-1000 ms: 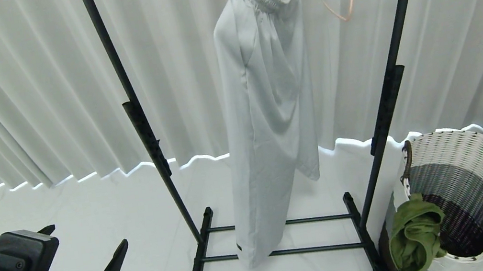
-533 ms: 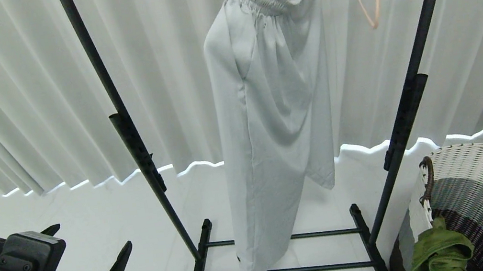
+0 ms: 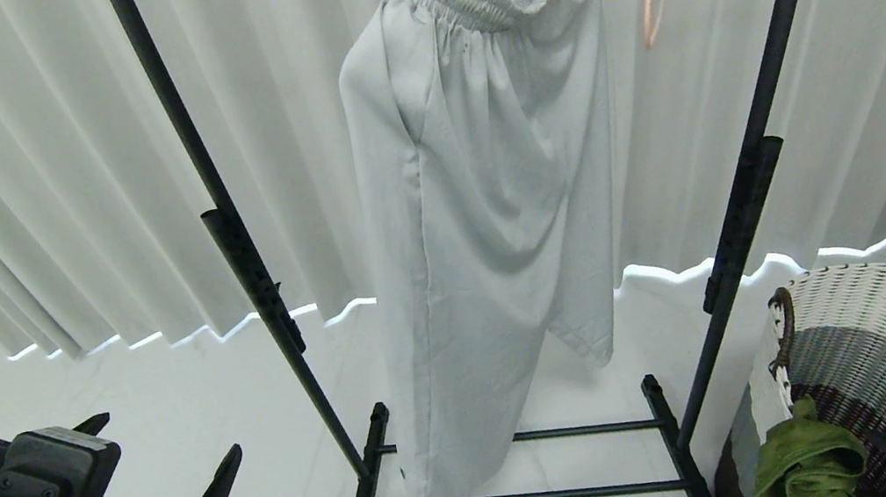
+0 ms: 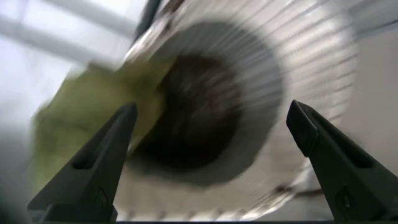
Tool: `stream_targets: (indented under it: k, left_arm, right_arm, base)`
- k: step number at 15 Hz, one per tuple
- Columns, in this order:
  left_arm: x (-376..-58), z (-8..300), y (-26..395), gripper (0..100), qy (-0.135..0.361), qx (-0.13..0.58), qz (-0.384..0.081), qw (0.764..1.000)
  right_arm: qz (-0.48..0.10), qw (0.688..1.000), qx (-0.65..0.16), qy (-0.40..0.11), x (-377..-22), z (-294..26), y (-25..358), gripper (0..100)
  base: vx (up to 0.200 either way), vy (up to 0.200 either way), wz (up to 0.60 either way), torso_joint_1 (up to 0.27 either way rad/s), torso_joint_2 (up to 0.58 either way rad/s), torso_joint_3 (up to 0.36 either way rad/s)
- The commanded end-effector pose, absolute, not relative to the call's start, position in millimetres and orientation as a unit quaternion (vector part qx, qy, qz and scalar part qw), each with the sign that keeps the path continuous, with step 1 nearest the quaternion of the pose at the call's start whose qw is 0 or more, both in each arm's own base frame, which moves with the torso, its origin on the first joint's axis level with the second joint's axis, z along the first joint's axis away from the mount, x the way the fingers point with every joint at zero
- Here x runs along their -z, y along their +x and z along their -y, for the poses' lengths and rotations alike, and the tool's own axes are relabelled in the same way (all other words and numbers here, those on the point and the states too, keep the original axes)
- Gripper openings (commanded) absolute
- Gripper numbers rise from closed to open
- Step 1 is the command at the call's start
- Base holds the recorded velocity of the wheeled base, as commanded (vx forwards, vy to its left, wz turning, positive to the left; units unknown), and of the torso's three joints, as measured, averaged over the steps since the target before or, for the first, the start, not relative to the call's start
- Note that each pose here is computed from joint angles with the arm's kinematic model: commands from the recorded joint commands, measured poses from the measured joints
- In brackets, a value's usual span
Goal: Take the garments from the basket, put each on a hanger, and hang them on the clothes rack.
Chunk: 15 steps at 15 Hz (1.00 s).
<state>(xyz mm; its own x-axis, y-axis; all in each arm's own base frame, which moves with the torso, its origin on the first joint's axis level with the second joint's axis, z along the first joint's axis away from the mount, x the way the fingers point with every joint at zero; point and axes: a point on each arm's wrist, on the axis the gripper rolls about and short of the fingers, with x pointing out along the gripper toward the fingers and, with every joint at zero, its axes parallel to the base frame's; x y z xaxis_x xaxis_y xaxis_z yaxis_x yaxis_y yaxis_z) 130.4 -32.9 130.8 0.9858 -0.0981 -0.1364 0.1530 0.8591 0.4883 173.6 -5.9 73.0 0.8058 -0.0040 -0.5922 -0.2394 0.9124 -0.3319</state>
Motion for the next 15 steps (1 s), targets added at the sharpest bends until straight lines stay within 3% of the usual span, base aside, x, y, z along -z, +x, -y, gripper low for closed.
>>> stream_targets:
  k: [1, 9, 15]
  left_arm:
    - [-130, 33, 130, 100, 0.257, 0.065, -0.055, 0.963]
    - [-126, 33, 129, 100, 0.262, 0.068, -0.065, 0.960]
    - [-126, 34, 129, 100, 0.262, 0.074, -0.065, 0.960]
  right_arm:
    - [-0.334, 0.918, -0.096, -0.192, -60, 2, 167, 100]
    - [-0.358, 0.908, -0.117, -0.182, -47, 2, 176, 100]
    - [-0.364, 0.906, -0.087, -0.195, -32, 4, 189, 100]
  base:
    - [0.000, 0.000, 0.00, 0.000, 0.00, 0.000]
    - [0.000, 0.000, 0.00, 0.000, 0.00, 0.000]
    - [0.000, 0.000, 0.00, 0.000, 0.00, 0.000]
